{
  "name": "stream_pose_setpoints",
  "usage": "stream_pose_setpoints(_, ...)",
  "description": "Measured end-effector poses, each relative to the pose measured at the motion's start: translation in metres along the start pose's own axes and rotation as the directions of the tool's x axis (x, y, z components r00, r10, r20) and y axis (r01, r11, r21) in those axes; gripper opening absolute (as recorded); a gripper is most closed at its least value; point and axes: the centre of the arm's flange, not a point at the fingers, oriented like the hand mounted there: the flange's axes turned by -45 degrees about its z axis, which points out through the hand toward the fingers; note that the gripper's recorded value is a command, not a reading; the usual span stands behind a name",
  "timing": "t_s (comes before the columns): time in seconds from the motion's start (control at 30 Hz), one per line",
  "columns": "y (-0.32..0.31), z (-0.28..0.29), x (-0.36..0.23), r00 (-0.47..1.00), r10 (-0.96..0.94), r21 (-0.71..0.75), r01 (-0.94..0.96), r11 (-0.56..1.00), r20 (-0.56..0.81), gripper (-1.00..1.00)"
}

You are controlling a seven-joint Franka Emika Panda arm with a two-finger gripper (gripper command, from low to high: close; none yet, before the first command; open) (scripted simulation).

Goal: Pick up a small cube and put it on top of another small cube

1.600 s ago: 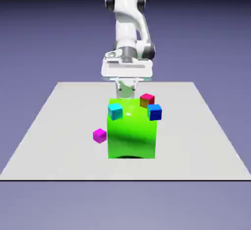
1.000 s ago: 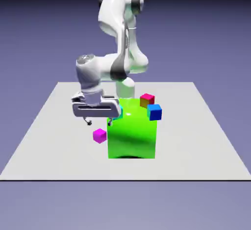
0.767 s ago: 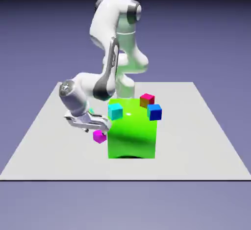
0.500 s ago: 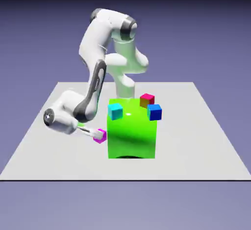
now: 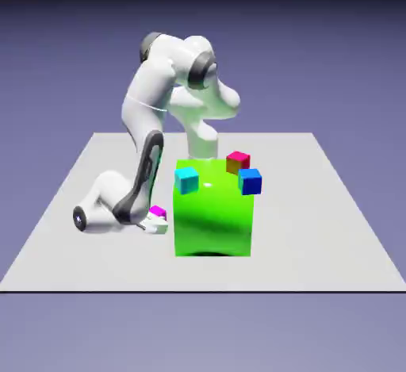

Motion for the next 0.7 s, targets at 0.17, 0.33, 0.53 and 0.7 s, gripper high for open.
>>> stream_pose_setpoints(0.17,-0.072,-0.071,-0.073,1.000,0.027,0.056,-0.027,0.998,-0.005,-1.00)
stream_pose_setpoints(0.33,-0.129,-0.127,-0.176,0.999,0.043,0.070,-0.043,0.997,0.001,-1.00)
stream_pose_setpoints(0.53,-0.155,-0.113,-0.204,0.997,0.061,0.067,-0.064,0.996,0.038,-1.00)
stream_pose_setpoints(0.7,-0.156,-0.073,-0.194,0.997,0.062,0.065,-0.064,0.996,0.038,1.00)
